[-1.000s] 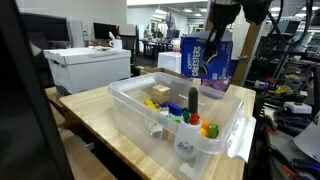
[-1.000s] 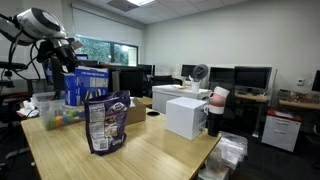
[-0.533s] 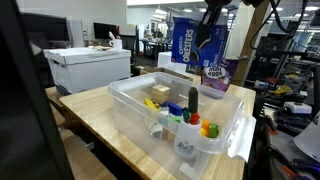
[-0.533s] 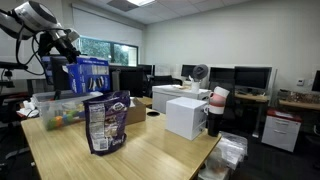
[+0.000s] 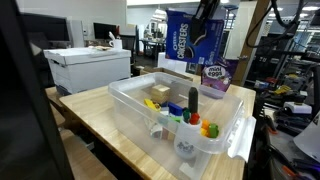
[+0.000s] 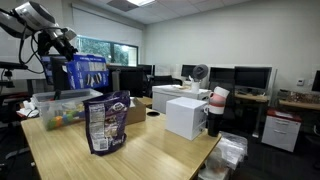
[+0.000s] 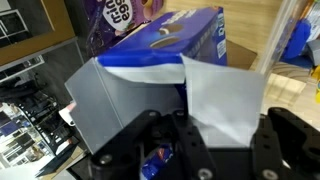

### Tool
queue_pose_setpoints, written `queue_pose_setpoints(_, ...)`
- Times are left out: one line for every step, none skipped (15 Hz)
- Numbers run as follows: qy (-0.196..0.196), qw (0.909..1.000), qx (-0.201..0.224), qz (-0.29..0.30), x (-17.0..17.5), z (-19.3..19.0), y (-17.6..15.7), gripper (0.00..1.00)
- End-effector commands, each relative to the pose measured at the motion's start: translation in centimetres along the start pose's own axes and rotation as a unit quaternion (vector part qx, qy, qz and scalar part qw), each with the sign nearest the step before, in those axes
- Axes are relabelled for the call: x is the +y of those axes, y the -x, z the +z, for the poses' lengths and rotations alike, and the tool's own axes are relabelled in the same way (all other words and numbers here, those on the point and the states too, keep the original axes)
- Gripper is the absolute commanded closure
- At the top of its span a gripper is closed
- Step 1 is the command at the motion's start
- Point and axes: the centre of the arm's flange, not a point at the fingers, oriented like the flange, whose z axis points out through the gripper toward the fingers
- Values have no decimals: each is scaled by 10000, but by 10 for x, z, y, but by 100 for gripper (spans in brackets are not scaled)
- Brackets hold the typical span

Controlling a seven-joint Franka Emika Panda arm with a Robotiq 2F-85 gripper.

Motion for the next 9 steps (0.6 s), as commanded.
queue_pose_setpoints(-4, 9997, -109, 214, -32, -10, -10, 98)
queue_pose_setpoints(1, 9996, -123, 252, -40, -11, -11, 99)
queue_pose_setpoints(-23, 9995, -142, 277, -49, -13, -12, 99)
queue_pose_setpoints(-36, 9994, -169, 306, -58, -15, -12, 99)
queue_pose_setpoints(-57, 9993, -195, 324, -65, -16, -13, 99)
queue_pose_setpoints(-85, 9992, -235, 324, -73, -18, -13, 99)
queue_pose_setpoints(-93, 9991, -268, 325, -82, -19, -14, 99)
queue_pose_setpoints(-105, 9990, -296, 331, -88, -20, -14, 99)
queue_pose_setpoints(-115, 9988, -342, 324, -96, -21, -16, 99)
